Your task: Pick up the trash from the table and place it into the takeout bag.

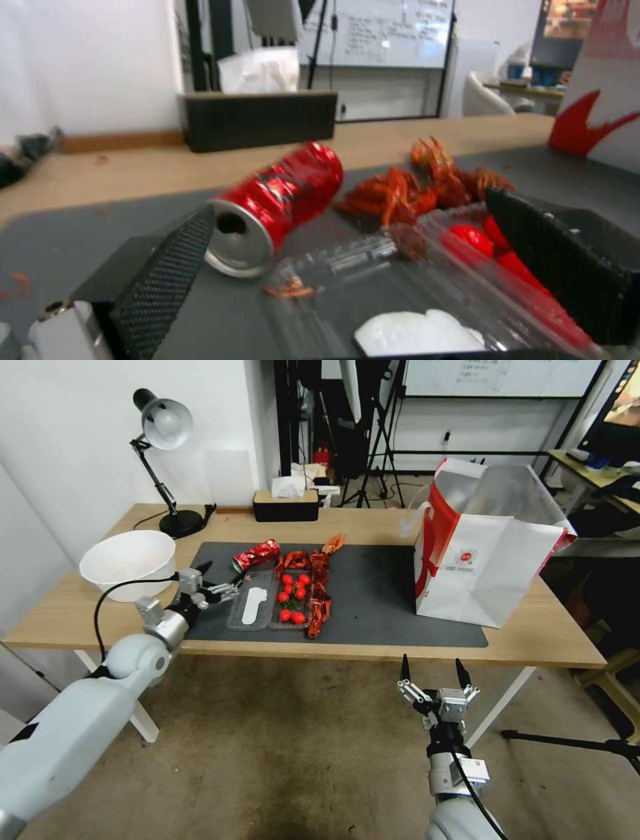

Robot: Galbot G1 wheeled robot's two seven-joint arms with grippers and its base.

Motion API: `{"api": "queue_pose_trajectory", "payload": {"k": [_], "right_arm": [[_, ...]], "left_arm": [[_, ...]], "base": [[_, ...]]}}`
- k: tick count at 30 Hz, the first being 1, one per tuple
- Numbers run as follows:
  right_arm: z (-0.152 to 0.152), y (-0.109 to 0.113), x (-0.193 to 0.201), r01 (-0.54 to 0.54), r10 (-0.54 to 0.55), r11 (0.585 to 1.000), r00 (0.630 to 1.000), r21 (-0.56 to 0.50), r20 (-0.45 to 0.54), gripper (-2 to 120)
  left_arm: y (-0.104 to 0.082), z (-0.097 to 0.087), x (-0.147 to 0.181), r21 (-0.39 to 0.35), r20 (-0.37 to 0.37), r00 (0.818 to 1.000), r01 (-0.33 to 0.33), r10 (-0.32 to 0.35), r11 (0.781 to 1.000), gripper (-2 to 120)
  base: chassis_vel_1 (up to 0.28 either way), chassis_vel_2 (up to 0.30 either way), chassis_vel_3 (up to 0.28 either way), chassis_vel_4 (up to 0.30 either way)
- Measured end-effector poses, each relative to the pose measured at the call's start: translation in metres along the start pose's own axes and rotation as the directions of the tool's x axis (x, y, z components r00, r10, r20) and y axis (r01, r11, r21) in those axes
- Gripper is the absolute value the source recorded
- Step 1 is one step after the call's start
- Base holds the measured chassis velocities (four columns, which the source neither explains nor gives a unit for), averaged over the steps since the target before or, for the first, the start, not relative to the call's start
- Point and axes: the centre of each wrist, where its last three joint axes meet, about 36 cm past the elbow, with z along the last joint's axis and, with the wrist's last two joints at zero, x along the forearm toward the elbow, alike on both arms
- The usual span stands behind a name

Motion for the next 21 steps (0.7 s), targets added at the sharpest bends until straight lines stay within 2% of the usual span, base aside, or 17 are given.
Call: {"api": "queue_pose_trajectory", "payload": {"k": [5, 9, 16, 21], "right_arm": [[0.000, 0.000, 0.000, -0.003, 0.003, 1.000, 1.000, -0.001, 0.000, 100], [-0.001, -0.001, 0.001, -0.007, 0.007, 1.000, 1.000, -0.001, 0.001, 100], [-0.002, -0.002, 0.001, -0.015, 0.015, 1.000, 1.000, -0.001, 0.001, 100], [-0.002, -0.002, 0.000, -0.017, 0.017, 1.000, 1.000, -0.001, 0.003, 100]], "left_arm": [[0.009, 0.006, -0.026, -0.006, -0.037, 0.999, -0.008, 0.008, 1.000, 100], [0.019, 0.003, -0.045, -0.022, -0.043, 0.999, 0.001, -0.002, 1.000, 100], [0.034, -0.007, -0.062, -0.054, -0.044, 0.999, 0.014, -0.017, 0.998, 100], [0.039, -0.006, -0.069, -0.064, -0.059, 0.998, 0.010, -0.014, 0.998, 100]], "base": [[0.000, 0.000, 0.000, 0.000], [0.000, 0.000, 0.000, 0.000], [0.000, 0.000, 0.000, 0.000], [0.000, 0.000, 0.000, 0.000]]}}
